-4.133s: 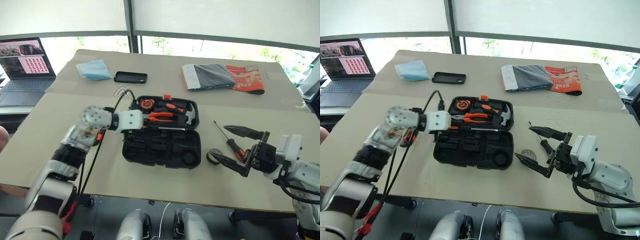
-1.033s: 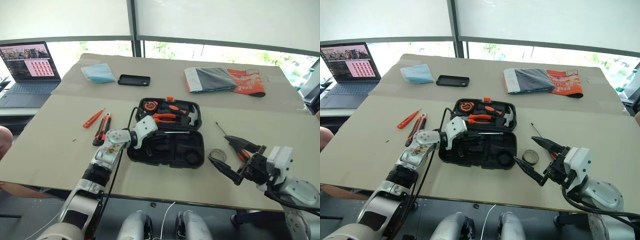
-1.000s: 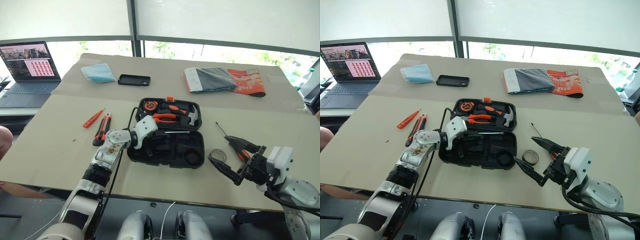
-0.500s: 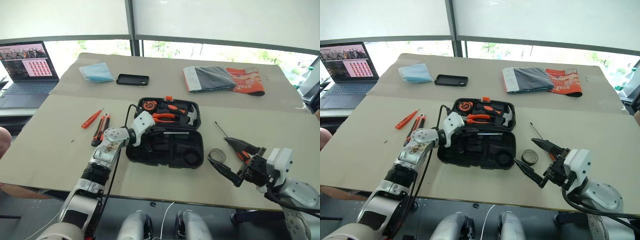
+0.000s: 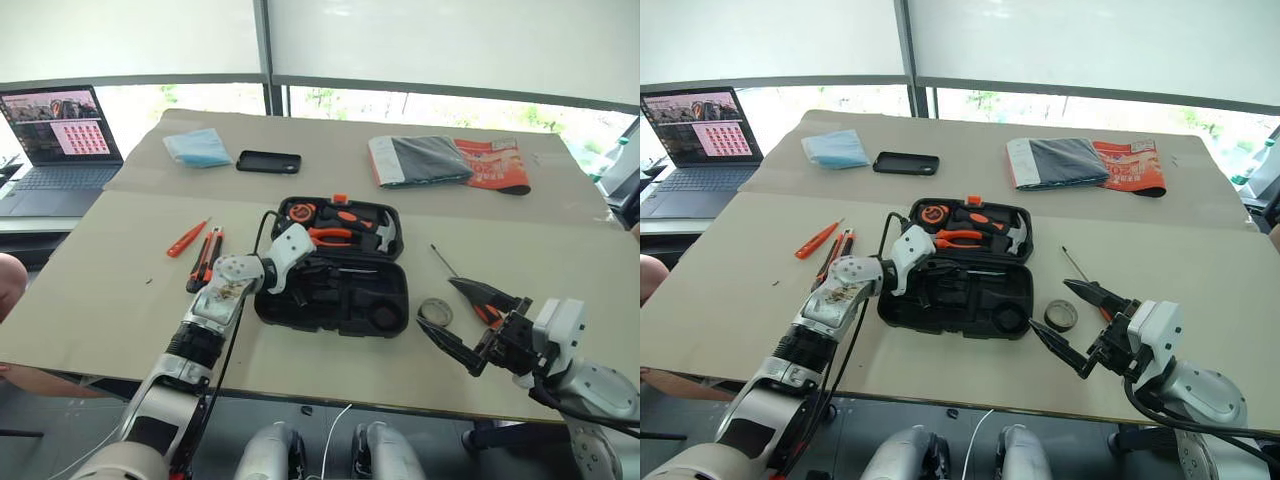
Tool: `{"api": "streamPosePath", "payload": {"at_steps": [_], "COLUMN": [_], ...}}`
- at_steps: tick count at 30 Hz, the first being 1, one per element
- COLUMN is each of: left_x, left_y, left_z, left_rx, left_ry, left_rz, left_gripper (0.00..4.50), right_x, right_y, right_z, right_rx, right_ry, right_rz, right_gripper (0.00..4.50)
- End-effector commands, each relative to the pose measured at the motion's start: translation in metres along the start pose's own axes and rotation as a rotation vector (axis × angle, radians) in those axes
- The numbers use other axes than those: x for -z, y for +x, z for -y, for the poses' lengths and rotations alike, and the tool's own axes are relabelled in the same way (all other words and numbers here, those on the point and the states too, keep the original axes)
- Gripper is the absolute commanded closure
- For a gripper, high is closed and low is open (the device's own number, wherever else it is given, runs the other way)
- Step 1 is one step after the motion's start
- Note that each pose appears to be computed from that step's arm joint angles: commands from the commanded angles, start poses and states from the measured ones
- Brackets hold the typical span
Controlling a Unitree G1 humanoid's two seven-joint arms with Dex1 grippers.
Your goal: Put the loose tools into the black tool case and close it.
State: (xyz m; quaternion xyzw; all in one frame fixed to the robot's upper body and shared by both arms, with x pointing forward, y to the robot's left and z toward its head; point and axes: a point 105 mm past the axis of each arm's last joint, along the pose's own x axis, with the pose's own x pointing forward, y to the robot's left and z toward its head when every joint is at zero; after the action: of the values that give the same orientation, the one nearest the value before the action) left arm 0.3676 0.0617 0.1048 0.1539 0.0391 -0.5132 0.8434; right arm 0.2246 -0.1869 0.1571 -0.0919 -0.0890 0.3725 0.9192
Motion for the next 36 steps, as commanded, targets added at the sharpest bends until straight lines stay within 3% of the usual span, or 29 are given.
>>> {"api": "streamPosePath", "payload": {"at_steps": [1, 4, 8, 12, 15, 18, 23, 26, 32, 36], "left_x": [-0.027, -0.041, -0.046, -0.033, -0.018, -0.019, -0.040, -0.049, -0.058, -0.061], "left_y": [-0.023, -0.057, -0.095, -0.145, -0.169, -0.172, -0.158, -0.151, -0.142, -0.139], "left_z": [0.006, 0.000, -0.005, 0.002, 0.009, 0.017, 0.028, 0.036, 0.043, 0.043], "left_rx": [0.108, 0.167, 0.226, 0.301, 0.298, 0.308, 0.277, 0.280, 0.291, 0.293], "left_ry": [0.017, 0.032, 0.044, 0.074, 0.028, -0.005, -0.039, -0.039, -0.036, -0.024], "left_rz": [0.206, 0.305, 0.321, 0.238, 0.198, 0.225, 0.342, 0.371, 0.402, 0.412], "left_gripper": [3.80, 2.73, 1.21, 0.04, 0.04, 0.04, 0.04, 0.04, 0.04, 0.04], "right_x": [-0.011, -0.006, 0.009, 0.039, 0.054, 0.052, 0.035, 0.036, 0.053, 0.069], "right_y": [-0.020, -0.045, -0.081, -0.137, -0.160, -0.158, -0.110, -0.085, -0.035, -0.022], "right_z": [0.011, 0.017, 0.022, 0.024, 0.022, 0.031, 0.062, 0.077, 0.095, 0.101], "right_rx": [0.095, 0.182, 0.289, 0.453, 0.509, 0.514, 0.405, 0.339, 0.227, 0.217], "right_ry": [-0.052, -0.047, -0.034, 0.045, 0.081, 0.066, 0.064, 0.076, 0.176, 0.202], "right_rz": [-0.003, -0.063, -0.182, -0.355, -0.430, -0.444, -0.474, -0.568, -0.726, -0.812], "right_gripper": [0.00, 0.00, 0.00, 0.00, 0.00, 0.00, 0.00, 0.00, 0.00, 0.00]}}
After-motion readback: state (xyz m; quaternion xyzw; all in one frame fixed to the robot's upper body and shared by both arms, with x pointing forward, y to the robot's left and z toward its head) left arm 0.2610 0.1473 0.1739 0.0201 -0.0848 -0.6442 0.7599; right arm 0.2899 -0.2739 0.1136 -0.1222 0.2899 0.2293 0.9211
